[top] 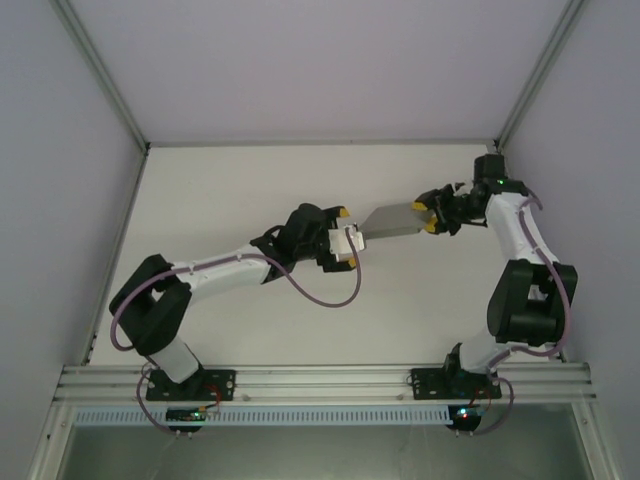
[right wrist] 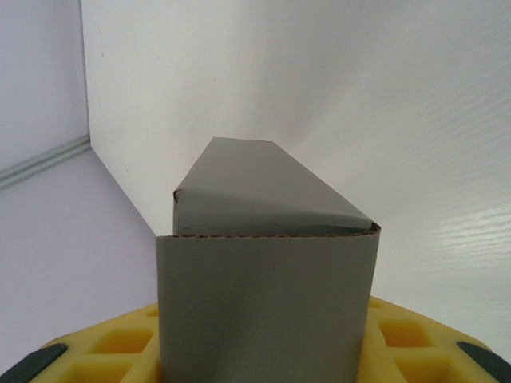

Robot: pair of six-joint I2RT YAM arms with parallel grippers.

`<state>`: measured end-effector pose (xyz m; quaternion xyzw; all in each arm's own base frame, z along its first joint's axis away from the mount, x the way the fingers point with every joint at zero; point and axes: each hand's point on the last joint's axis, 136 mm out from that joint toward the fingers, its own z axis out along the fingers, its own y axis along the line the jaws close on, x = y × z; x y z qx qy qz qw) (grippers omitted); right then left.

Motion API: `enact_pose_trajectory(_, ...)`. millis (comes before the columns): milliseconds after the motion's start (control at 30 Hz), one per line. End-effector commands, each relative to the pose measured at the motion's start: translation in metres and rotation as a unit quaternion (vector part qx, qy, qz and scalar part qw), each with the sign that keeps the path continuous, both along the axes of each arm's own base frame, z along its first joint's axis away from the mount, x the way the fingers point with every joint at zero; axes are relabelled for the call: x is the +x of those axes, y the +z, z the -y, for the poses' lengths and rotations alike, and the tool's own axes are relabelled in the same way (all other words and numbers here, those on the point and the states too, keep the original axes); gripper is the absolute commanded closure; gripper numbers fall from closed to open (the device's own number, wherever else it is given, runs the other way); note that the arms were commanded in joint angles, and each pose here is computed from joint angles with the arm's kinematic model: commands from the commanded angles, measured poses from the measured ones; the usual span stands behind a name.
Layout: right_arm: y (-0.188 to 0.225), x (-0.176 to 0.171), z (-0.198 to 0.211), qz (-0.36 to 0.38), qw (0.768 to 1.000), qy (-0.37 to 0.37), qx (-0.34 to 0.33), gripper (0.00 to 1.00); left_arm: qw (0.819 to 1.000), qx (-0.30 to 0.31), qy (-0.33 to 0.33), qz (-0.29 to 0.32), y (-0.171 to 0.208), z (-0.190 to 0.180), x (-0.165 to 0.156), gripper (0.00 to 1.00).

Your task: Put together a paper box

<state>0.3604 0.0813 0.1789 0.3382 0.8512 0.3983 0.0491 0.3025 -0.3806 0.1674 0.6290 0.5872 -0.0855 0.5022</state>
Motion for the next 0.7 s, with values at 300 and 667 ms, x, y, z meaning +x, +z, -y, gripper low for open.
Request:
enact_pose_trajectory(300,0.022,-0.021,-0.058,-0.006,0.996,0.030,0.078,0.72,1.000,-0.010,0.010,0.018,0.004,0.004,0.015,0.04)
enact_pose_trajectory(667,0.019,-0.042,-0.072,-0.039,0.992,0.050,0.106,0.67,0.997,0.000,0.048,0.065,0.011,-0.010,0.028,0.52)
